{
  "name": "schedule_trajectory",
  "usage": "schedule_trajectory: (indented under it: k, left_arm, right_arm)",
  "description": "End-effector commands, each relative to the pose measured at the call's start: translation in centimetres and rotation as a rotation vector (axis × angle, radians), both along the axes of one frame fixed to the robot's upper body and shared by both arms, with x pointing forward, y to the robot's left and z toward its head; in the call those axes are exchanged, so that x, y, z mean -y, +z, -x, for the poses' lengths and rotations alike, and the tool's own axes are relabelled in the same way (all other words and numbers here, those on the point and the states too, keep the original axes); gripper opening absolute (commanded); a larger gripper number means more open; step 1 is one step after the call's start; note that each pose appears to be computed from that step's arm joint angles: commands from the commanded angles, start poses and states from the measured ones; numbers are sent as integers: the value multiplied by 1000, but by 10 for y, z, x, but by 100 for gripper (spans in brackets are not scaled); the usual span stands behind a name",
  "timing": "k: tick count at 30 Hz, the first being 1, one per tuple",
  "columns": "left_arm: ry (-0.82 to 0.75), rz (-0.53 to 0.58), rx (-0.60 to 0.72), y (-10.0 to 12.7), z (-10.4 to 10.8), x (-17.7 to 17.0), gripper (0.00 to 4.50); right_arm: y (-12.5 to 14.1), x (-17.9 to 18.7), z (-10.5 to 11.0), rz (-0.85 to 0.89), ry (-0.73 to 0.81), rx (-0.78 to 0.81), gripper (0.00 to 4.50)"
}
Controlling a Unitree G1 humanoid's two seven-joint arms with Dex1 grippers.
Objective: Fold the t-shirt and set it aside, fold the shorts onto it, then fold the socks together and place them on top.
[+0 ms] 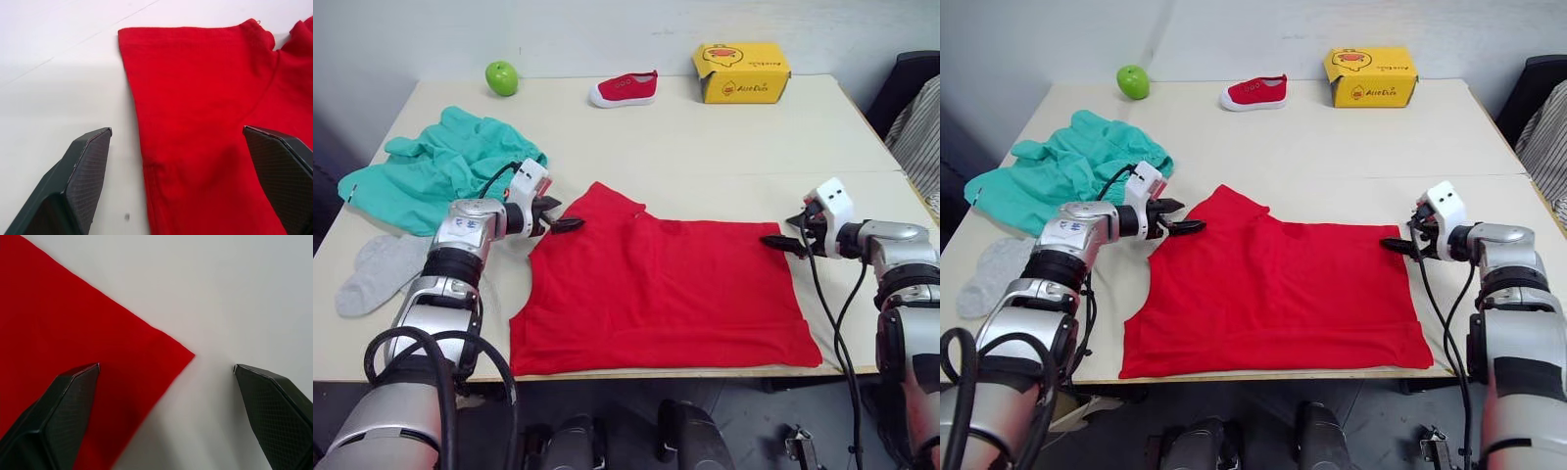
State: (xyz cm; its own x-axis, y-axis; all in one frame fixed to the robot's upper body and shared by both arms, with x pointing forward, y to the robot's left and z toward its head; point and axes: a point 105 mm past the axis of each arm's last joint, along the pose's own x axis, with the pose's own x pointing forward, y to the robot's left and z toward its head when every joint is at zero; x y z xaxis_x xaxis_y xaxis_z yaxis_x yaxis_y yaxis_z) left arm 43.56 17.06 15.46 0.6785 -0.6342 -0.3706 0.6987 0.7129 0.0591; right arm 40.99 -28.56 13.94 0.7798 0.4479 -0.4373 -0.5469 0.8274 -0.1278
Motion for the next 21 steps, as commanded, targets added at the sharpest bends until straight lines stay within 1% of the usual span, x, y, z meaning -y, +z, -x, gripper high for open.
schedule_trajectory:
  k: [1,2,5,8,10,11,16,17,20,21]
  left_arm:
    - [19,-30,28,5,-5,-3,450]
    - [25,-34,22,3,-6,-3,450]
    - [36,-45,12,-2,-7,-3,450]
    - [52,-51,6,-4,-9,-4,450]
    - [59,4,-16,-2,-11,2,450]
    - [57,12,-23,-2,-11,4,450]
    - [45,-15,-40,-4,-12,13,450]
    - [47,-15,-42,-4,-13,15,450]
    - [48,-25,-38,-7,-14,19,394]
    - [45,-36,-42,-9,-13,20,360]
  right_arm:
    - [7,-7,-5,-22,7,23,446]
    - [6,-8,-5,-29,3,19,446]
    - [5,-9,-6,-42,-5,14,385]
    - [6,-9,-6,-49,-3,14,281]
    - [8,-11,-6,-57,7,20,209]
    - [9,-11,-6,-60,11,22,172]
    - [12,-13,-6,-58,34,26,3]
    - [13,-14,-5,-59,46,28,3]
    - [12,-17,-4,-61,79,30,0]
    - [12,-18,-3,-64,89,28,0]
